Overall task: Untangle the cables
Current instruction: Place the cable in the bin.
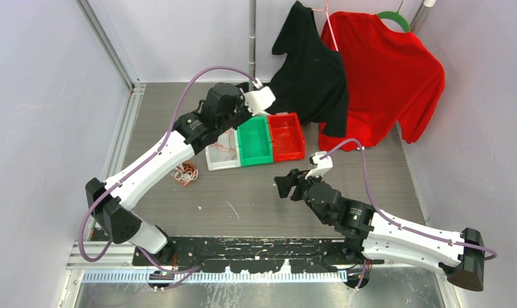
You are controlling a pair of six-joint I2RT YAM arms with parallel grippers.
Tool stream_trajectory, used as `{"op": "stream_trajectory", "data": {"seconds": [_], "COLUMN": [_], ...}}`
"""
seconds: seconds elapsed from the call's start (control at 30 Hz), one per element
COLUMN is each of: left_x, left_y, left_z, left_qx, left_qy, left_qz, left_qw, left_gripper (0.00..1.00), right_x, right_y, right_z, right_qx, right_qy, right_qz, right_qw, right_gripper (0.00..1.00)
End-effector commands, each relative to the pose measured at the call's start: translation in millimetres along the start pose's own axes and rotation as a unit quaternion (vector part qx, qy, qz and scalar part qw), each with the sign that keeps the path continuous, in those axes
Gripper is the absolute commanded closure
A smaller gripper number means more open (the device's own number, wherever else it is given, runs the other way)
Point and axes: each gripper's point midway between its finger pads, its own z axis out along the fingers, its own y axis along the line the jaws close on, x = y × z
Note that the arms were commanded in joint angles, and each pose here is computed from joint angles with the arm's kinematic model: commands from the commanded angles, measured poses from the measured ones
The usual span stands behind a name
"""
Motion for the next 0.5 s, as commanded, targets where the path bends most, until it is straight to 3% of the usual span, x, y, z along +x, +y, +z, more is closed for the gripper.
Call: {"op": "stream_trajectory", "data": {"seconds": [0.0,0.07,0.17,0.33,0.43,0.47], "left_x": [-80,-97,-109,-92,-94,-106], "left_y": [70,87,83,74,64,71], "left_z": [-40,-58,-82,-82,-80,-98], "left_qx": [-0.151,-0.2,-0.208,-0.163,-0.159,-0.176], "left_qy": [-0.135,-0.183,-0.238,-0.195,-0.219,-0.245], "left_qz": [0.054,0.086,0.136,0.079,0.118,0.12], "left_qw": [0.978,0.959,0.939,0.964,0.955,0.946], "left_gripper": [1.0,1.0,1.0,1.0,1.0,1.0], "right_x": [-19,-18,-18,-16,-14,-14], "right_y": [6,5,5,9,11,11], "right_z": [-4,-4,-4,-1,-1,-1], "right_qx": [-0.007,-0.007,-0.008,-0.012,-0.014,-0.014], "right_qy": [-0.025,-0.025,-0.025,-0.023,-0.018,-0.017], "right_qz": [0.029,0.031,0.034,0.036,0.039,0.039], "right_qw": [0.999,0.999,0.999,0.999,0.999,0.999], "right_gripper": [0.31,0.32,0.32,0.32,0.32,0.32]}}
